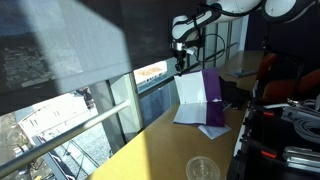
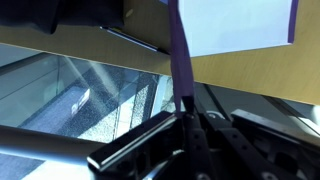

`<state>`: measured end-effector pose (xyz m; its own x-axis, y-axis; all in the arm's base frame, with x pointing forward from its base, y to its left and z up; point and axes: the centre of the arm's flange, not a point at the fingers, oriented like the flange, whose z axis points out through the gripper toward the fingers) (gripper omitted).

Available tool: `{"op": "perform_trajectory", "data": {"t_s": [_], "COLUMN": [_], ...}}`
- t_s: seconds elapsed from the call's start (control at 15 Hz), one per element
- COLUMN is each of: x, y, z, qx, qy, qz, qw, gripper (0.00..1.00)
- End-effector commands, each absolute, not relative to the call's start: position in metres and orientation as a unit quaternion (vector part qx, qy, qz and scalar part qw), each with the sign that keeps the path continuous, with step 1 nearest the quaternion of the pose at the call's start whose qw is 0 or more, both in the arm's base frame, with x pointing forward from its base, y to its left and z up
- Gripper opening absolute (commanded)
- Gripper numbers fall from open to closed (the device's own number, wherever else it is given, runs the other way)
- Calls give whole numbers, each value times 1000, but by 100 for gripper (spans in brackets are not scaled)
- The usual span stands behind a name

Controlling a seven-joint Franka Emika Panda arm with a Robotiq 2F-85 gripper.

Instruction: Close the purple file holder

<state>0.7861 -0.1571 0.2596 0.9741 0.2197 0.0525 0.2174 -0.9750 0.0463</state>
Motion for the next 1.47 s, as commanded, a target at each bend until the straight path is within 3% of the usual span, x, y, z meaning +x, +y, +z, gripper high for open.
{"op": "perform_trajectory", "data": {"t_s": [0.0, 0.73, 1.4], "x": [732, 661, 638], "y": [-121, -19, -49], "z": [265, 271, 271], "qx": [989, 979, 961], "qy": [139, 201, 232], "qz": [26, 3, 85], "qw": [36, 42, 127], "gripper": [0, 0, 0]}}
